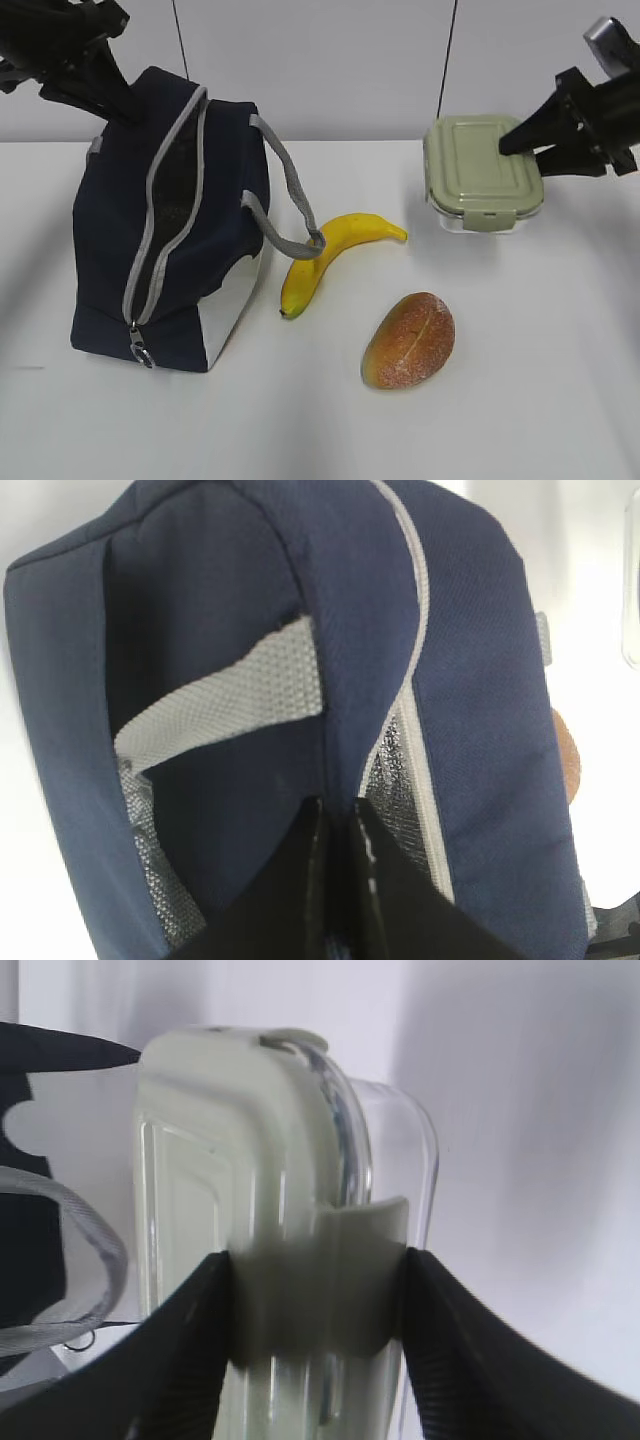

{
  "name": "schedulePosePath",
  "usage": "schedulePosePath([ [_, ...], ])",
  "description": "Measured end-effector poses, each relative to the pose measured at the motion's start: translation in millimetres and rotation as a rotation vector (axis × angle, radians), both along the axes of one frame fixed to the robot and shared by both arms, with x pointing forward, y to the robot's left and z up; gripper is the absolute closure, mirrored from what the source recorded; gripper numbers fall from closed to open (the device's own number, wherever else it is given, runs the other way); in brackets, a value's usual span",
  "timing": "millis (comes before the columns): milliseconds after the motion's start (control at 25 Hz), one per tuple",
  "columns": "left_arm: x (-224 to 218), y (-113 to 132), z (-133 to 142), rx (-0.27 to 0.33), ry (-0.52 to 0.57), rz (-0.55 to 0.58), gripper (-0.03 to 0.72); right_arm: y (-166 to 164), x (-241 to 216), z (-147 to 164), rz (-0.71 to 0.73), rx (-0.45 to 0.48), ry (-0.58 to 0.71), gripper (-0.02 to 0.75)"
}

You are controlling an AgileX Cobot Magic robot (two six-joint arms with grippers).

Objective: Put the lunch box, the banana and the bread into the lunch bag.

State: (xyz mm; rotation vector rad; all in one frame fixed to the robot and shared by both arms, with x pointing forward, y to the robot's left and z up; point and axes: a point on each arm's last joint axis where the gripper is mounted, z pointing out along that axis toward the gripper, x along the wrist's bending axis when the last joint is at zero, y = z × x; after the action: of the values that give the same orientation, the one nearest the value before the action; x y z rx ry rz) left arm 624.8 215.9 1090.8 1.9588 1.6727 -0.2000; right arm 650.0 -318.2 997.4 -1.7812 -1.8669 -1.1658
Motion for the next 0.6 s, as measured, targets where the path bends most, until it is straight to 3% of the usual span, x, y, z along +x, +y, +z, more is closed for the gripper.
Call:
schedulePosePath([
  [320,0,0,0,0.0,0.0,0.0,0.7,49,-10,44,0.04,0.074,-0.046,0.342],
  [600,0,-2,1,-0.03,0.003,0.002,0.7,124,-17,86,0.171,0.106,-0.081,0.342],
])
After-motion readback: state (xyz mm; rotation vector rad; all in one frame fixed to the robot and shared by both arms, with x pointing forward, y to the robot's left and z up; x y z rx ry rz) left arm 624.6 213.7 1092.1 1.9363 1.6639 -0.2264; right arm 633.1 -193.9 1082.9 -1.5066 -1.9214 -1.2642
